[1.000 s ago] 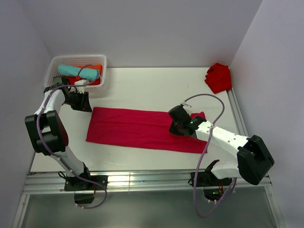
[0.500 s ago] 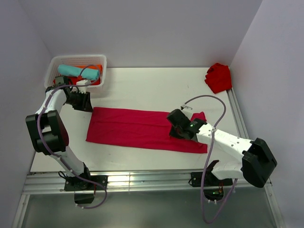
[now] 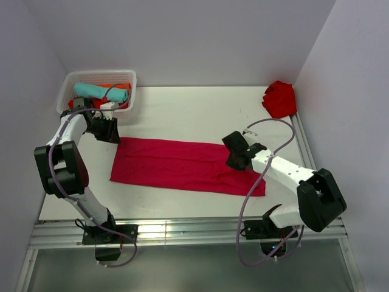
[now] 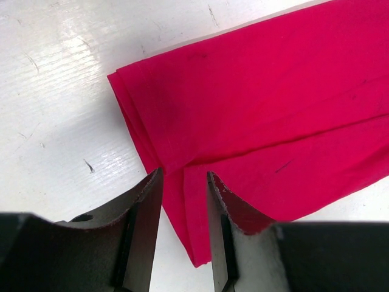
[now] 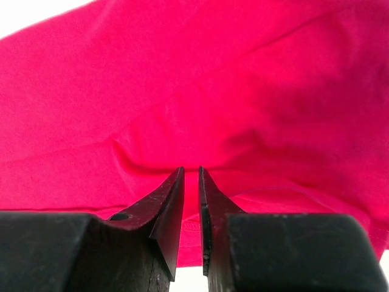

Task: Roll the t-shirts
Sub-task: Fold the tshirt

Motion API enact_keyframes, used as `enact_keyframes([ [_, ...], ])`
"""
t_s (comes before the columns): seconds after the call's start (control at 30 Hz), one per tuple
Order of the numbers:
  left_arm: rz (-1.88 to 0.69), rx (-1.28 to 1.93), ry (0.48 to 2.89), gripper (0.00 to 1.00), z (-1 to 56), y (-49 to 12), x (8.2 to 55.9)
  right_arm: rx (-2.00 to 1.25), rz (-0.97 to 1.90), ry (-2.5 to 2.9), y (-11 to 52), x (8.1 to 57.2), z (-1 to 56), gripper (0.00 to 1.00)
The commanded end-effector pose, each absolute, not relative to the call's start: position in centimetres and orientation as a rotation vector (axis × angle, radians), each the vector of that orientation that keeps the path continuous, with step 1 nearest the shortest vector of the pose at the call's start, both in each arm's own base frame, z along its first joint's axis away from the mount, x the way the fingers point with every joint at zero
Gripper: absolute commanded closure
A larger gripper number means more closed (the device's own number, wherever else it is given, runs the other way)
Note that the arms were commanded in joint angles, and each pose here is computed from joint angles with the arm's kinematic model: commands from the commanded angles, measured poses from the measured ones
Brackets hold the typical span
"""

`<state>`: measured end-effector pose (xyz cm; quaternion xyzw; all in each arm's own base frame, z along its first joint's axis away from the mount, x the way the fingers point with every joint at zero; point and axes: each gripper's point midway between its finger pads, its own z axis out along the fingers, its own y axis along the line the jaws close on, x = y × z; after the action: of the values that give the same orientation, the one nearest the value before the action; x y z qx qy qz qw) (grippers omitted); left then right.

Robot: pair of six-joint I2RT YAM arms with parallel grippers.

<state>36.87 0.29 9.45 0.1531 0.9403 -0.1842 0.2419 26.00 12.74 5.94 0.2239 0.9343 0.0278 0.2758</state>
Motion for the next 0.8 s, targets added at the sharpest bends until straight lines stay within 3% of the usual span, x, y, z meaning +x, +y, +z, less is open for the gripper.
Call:
enact_keyframes([
  [0.0,-0.504,0.454,2.569,0.60,9.3,-0.1,36.8,0.603,0.120,2.492,13.1,26.3,5.8,0.78],
  [0.4,-0.562,0.772,2.495,0.52,9.6,-5.5,34.6,0.562,0.222,2.535,14.6,21.5,4.7,0.82],
  [0.77,-0.545,1.175,2.362,0.43,8.8,-12.0,33.9,0.577,0.262,2.495,14.3,21.1,5.6,0.81],
])
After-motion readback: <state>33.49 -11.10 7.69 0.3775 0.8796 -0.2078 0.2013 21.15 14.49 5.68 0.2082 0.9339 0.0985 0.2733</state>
